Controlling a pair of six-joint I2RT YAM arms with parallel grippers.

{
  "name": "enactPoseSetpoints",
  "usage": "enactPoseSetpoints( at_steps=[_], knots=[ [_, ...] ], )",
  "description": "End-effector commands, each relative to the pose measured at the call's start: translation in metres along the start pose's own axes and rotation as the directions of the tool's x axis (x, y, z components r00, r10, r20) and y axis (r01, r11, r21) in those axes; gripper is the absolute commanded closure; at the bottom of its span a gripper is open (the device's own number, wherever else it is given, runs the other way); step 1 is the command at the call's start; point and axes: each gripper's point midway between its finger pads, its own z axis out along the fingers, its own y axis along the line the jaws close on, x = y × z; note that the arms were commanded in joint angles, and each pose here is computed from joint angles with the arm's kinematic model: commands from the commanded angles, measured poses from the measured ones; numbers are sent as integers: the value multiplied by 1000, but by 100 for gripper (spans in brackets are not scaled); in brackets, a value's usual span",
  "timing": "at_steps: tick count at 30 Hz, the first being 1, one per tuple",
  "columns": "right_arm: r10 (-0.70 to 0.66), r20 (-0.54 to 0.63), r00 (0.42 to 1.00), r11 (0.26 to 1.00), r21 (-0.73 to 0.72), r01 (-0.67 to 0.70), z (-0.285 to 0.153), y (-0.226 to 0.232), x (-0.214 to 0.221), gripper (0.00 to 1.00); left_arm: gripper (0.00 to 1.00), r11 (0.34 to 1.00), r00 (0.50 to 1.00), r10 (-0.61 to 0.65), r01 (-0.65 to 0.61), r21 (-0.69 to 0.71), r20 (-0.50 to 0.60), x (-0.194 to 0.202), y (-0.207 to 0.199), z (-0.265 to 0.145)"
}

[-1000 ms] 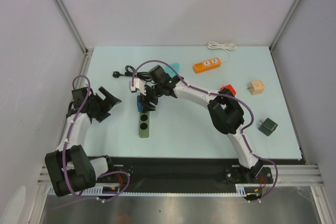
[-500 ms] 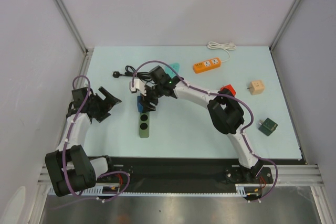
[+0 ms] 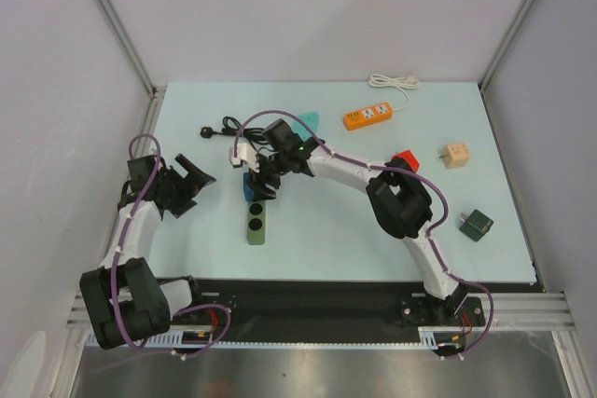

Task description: Insert the plug

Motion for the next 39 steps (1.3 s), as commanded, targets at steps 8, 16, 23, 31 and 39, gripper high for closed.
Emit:
enactPoseSetpoints(
  at_steps=[8, 16, 23, 31, 39],
  knots=[
    [-38, 19, 999, 999, 23, 37, 8, -6, -1, 100, 0, 1000, 999, 9, -10, 24, 33, -7, -5, -4],
    [-34, -25, 999, 999, 35, 35, 7, -4, 7, 100, 0, 1000, 999, 8, -9, 26, 34, -7, -6, -4],
    [13, -99, 995, 999, 48, -8, 24, 5, 37, 100, 0, 1000, 999, 10, -11, 29, 35, -7, -6, -5],
    [84, -35, 996, 994, 68, -82, 22, 7, 44, 100, 40, 950, 999, 51, -45, 309, -12, 11, -48, -14],
    [123, -11, 992, 990, 69, -122, 15, 2, 48, 100, 67, 912, 993, 77, -36, 408, -85, 25, -65, -11]
  ],
)
